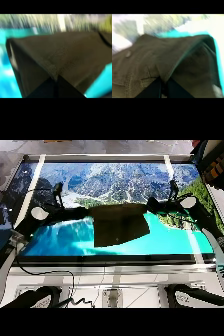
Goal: Fold the clothes and pants, and hang the long-sleeved shirts on hangers.
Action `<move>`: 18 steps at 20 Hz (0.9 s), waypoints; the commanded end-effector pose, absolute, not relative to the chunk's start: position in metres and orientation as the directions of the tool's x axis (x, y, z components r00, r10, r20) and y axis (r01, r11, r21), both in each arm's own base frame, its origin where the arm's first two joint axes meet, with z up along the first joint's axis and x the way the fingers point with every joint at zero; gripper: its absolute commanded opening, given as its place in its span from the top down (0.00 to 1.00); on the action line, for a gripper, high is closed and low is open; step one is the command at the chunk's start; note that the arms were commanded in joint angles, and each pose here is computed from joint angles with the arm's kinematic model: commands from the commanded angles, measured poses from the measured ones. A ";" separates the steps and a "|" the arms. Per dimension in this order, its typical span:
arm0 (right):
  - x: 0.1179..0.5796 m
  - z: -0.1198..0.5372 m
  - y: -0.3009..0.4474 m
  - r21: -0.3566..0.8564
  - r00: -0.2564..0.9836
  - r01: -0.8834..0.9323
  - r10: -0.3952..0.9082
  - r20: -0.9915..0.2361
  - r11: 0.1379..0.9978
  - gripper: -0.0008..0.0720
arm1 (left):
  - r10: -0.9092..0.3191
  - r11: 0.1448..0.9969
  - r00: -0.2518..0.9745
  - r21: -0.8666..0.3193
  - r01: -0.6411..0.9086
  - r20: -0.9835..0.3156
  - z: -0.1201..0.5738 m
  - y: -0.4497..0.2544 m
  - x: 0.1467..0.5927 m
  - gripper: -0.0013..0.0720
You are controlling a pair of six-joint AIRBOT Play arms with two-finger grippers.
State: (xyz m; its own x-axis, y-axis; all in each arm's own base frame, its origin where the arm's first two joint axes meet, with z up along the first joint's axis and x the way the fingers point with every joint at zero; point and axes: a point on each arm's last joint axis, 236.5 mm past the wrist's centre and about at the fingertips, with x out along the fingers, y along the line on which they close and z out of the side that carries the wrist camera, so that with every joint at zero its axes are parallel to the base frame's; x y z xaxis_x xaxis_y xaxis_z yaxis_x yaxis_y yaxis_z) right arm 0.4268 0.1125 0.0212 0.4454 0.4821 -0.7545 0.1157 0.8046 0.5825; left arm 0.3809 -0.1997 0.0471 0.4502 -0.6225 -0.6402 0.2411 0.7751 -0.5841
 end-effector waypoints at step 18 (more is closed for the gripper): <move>0.392 -0.021 0.025 0.302 0.277 0.023 0.285 -0.918 0.953 0.06 | -0.562 0.817 0.169 -0.511 0.267 -0.810 -0.030 -0.229 0.316 0.03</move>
State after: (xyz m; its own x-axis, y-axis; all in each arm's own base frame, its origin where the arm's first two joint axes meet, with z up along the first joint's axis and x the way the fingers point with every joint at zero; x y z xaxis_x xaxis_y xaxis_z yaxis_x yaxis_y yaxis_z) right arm 0.3628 0.0500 -0.0395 0.1704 0.3266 -0.9297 0.0009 0.9434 0.3316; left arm 0.3035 -0.2316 -0.0464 0.1200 -0.5657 -0.8158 0.2333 0.8148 -0.5307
